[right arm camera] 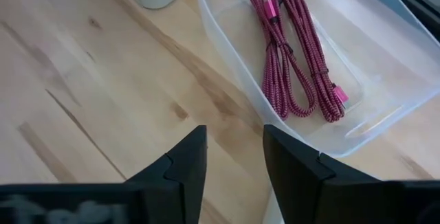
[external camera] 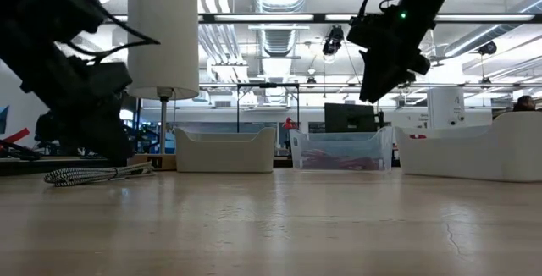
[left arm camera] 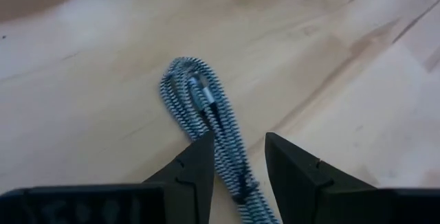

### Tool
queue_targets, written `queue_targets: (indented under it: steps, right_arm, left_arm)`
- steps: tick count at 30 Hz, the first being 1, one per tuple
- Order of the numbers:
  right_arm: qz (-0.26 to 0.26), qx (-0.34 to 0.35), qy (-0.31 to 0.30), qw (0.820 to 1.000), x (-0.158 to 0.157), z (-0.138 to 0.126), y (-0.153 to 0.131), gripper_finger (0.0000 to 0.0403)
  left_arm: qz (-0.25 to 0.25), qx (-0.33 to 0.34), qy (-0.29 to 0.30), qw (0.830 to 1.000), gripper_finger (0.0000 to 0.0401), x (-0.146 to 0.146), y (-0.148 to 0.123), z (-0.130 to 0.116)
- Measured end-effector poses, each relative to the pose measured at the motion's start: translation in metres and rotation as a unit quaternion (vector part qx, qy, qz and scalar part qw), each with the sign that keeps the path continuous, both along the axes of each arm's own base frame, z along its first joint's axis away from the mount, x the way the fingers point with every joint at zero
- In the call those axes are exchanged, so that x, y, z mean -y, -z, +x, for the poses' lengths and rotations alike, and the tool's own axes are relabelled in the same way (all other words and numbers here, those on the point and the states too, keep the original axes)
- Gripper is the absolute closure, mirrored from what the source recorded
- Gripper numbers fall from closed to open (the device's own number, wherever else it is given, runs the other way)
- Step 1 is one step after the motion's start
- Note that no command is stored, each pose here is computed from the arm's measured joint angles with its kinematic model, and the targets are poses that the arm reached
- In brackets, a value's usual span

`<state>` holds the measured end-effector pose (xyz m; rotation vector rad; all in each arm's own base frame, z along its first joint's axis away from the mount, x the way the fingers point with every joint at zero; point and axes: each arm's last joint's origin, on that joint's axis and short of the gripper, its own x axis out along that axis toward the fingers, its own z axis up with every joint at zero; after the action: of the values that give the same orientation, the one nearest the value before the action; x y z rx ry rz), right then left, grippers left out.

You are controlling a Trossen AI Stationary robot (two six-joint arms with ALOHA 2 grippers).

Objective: Pick & Place USB Port
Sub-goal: Put the black and white USB cable into the white bin

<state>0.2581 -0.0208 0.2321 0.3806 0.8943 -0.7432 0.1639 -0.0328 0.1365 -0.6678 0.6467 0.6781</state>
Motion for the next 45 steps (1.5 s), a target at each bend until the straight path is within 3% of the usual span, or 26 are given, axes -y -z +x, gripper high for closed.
queue_targets:
  steps: [15, 25, 28, 31, 35, 40, 45]
  right_arm:
    - [0.000, 0.018, 0.000, 1.000, 0.000, 0.004, -0.009, 0.0270]
    - [0.000, 0.020, 0.001, 1.000, 0.000, 0.005, -0.009, 0.0280]
    - [-0.001, 0.021, 0.000, 1.000, 0.000, 0.005, -0.010, 0.0279]
    - [0.000, 0.023, 0.000, 1.000, 0.000, 0.005, -0.010, 0.0276]
    - [-0.001, 0.032, 0.001, 0.999, 0.000, 0.006, -0.010, 0.0275]
    - [0.001, 0.062, -0.007, 0.998, -0.003, 0.011, -0.009, 0.0284]
    - [0.006, 0.110, -0.075, 0.991, -0.013, 0.019, -0.005, 0.0293]
  left_arm:
    - [0.003, 0.043, -0.012, 0.999, 0.0277, -0.005, 0.017, -0.005]
    - [0.021, 0.002, -0.024, 0.999, 0.0278, -0.007, 0.033, -0.001]
    - [0.025, -0.017, -0.023, 0.999, 0.0292, -0.007, 0.038, -0.001]
    - [0.026, -0.024, -0.022, 0.999, 0.0330, -0.007, 0.041, -0.001]
    - [0.026, 0.002, -0.019, 0.999, 0.0388, -0.006, 0.038, 0.004]
    - [0.043, 0.067, 0.011, 0.997, 0.0390, -0.004, 0.027, 0.013]
    - [0.083, 0.147, 0.055, 0.984, 0.0397, 0.000, 0.003, 0.030]
